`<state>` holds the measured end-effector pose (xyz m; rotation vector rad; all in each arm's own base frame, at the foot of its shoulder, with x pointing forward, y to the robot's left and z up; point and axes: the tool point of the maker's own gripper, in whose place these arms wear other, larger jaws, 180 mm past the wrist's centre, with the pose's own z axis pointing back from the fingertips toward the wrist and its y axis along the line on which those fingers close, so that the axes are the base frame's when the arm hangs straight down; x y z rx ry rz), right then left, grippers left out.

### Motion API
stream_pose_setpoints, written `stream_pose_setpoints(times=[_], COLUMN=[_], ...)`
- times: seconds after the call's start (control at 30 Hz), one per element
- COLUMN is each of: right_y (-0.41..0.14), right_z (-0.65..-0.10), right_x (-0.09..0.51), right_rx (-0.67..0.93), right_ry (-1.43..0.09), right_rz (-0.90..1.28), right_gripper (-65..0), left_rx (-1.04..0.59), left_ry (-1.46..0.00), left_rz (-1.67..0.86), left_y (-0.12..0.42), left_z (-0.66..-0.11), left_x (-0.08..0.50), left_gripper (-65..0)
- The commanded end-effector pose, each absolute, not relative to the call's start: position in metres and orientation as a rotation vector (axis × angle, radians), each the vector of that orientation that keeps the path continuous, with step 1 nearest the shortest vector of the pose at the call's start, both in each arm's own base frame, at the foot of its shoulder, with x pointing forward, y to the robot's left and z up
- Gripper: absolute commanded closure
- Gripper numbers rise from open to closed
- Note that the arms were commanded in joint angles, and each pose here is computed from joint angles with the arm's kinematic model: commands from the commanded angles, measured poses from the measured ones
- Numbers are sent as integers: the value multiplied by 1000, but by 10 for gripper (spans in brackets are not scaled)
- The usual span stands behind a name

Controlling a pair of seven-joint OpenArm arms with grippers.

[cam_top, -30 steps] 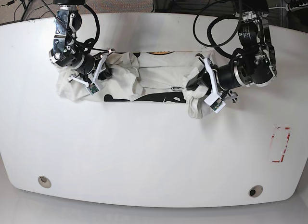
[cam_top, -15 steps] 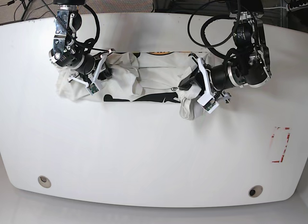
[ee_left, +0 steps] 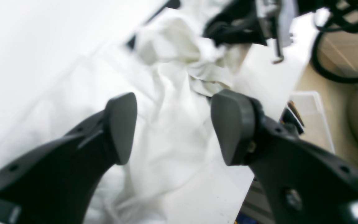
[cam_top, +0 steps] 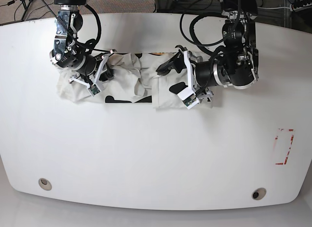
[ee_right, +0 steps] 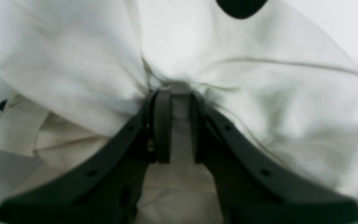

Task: Fold the T-shirt properly
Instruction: 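Carry the left gripper's end over the strip toward the right gripper, then lower the folded end onto the strip and regrasp with both grippers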

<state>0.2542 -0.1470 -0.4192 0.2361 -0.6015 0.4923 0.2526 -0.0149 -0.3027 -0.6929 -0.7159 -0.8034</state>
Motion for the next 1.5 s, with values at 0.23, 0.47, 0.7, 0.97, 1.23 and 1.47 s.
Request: stream_pose_setpoints(times=[0.23, 0.47, 0.7, 0.97, 1.23, 1.47], right_y=[-149, -147, -141, -126, -144, -188], right_z=[-415, -403, -368, -327, -319, -307], right_x=[257, 261, 271, 278, 287, 293], right_rx=[220, 207, 159, 105, 127, 151], right_ry=[-611, -643, -723, -780, -814, -889], right_rz=[503, 520, 572, 596, 475, 276], right_gripper=[-108, -108, -108, -116, -193, -515], left_rx=[-721, -578, -364, -251, -277, -325], left_ry=[-872, -853, -738, -711, -545, -529], left_rz=[-720, -656, -632, -594, -552, -501], left_y=[2, 48, 88, 105, 113, 121], left_z=[-261, -274, -309, -335, -390, -417], left_x=[286, 298, 294, 284, 268, 265], left_gripper=[-404, -399, -157, -54, -64, -65])
